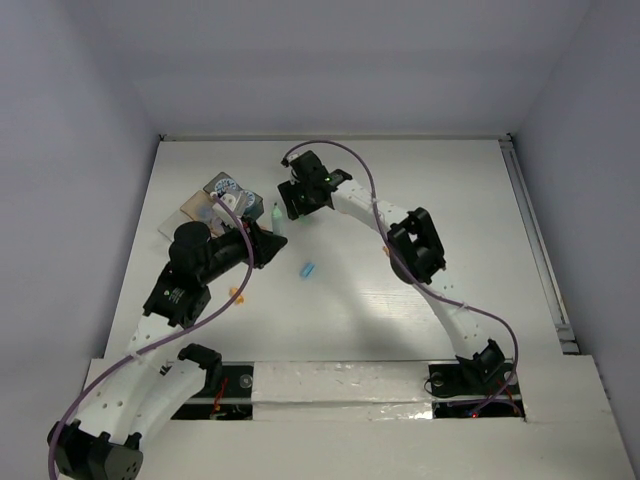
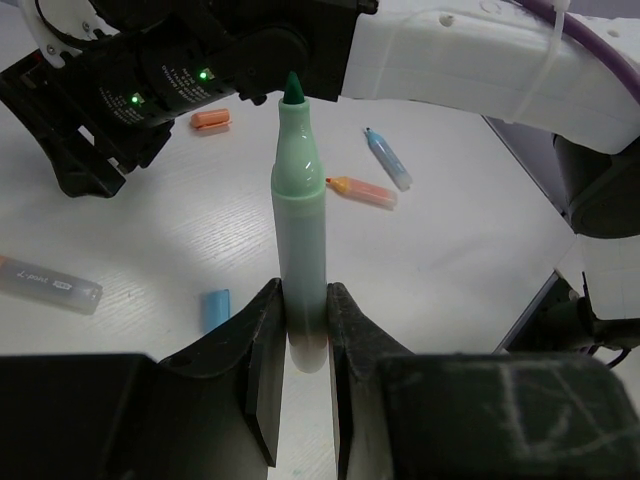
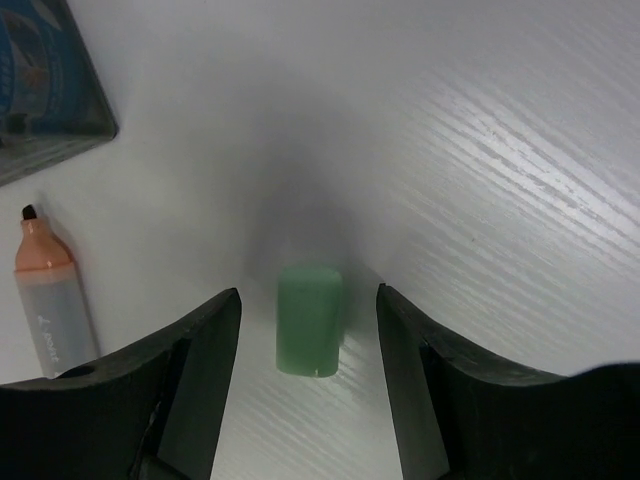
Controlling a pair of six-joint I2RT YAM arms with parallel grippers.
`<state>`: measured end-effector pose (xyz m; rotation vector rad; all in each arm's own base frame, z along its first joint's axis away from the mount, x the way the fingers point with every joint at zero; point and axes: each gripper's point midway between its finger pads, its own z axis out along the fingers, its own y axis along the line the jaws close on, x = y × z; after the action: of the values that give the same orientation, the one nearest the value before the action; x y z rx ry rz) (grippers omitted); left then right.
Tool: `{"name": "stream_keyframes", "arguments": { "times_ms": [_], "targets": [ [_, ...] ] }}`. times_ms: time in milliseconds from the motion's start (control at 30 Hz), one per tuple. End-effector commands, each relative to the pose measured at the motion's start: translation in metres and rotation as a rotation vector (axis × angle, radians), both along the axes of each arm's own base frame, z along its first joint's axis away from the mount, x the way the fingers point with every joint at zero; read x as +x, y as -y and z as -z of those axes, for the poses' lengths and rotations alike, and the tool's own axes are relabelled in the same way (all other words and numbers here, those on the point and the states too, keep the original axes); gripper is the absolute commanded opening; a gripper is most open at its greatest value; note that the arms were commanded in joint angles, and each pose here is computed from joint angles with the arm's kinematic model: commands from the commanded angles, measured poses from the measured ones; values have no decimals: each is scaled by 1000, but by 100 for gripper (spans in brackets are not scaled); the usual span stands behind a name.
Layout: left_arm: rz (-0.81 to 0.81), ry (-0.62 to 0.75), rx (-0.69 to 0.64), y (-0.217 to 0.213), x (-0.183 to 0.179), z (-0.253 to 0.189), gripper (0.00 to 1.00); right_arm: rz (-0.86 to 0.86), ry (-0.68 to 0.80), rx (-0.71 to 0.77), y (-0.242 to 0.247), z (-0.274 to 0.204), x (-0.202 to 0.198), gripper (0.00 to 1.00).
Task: Sort the stationery into containers
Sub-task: Close the pen cap on the pen.
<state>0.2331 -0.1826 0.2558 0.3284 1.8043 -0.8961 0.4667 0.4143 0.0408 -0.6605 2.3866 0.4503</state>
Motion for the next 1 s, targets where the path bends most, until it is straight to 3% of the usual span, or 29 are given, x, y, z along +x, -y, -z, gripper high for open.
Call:
{"name": "stream_keyframes", "arguments": {
  "times_ms": [0,300,333,467,633,800,967],
  "targets": [
    [9,86,-26,2,1,-30,0,-22,37,-86,-2,10,-1,62],
    [9,82,-26,2,1,-29,0,-5,89,-200,6,23,4,44],
    [10,80,-26,2,1,-28,0,5,98,-211,9,23,6,33],
    [30,75,-38,4,-1,-29,0,51,112,-191,12,14,6,17],
    [40,54,-49,5,2,-23,0,110,233,62,0,-63,10,3],
    [32,19,-46,4,5,-12,0,175,390,320,10,-172,-6,3],
    [23,-28,-25,4,13,0,0,203,479,571,36,-259,-48,4]
  ]
}}
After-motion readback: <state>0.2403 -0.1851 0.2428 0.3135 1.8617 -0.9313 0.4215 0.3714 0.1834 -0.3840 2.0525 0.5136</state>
